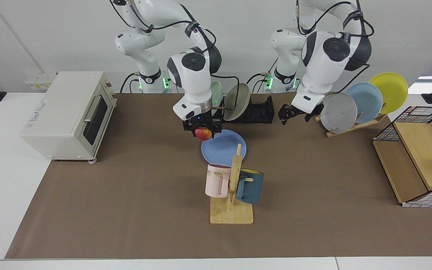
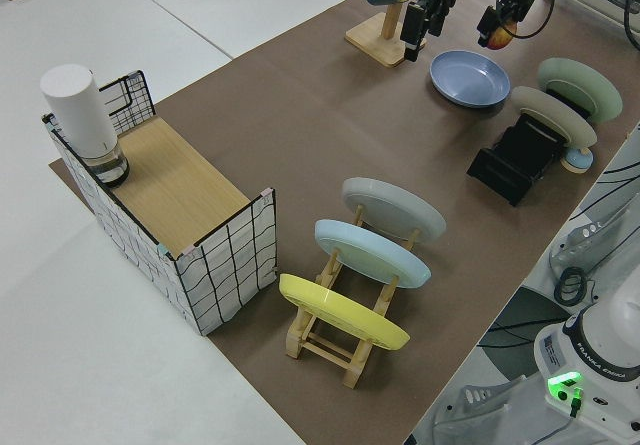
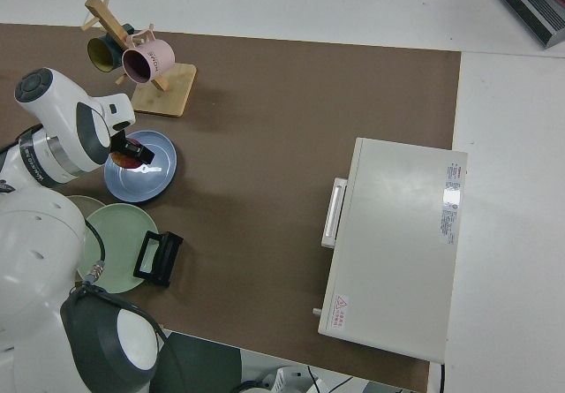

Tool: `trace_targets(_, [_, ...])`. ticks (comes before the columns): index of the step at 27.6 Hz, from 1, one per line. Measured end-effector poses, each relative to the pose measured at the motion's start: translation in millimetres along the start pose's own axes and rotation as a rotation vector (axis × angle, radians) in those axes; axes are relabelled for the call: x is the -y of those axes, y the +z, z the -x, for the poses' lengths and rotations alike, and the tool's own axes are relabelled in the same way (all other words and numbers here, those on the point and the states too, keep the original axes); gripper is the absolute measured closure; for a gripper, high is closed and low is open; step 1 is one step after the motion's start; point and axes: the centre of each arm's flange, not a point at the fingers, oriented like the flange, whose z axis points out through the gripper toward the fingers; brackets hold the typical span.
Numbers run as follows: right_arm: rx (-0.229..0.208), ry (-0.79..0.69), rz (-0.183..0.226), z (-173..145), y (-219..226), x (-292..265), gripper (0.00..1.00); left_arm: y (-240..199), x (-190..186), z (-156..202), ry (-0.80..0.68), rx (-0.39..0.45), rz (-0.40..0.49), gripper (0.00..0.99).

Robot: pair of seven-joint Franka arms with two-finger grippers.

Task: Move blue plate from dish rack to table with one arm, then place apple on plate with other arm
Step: 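Carry the apple over the blue plate with the right gripper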

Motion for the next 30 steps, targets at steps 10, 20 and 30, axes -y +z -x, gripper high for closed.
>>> trace_targets(10, [0.003,0.067,0.020,10,57,16,0.25,-23,42,-1,0.011,-0.038,0.009,0.000])
trace_targets(20, [0.009,0.093,0.026,6,74,12,0.17,-36,46,5,0.030,-0.061,0.009,0.000])
trace_targets(30, [-0.008,0.105,0.003,-14,10,21,0.00,-48,32,18,0.059,-0.066,0.005,0.000])
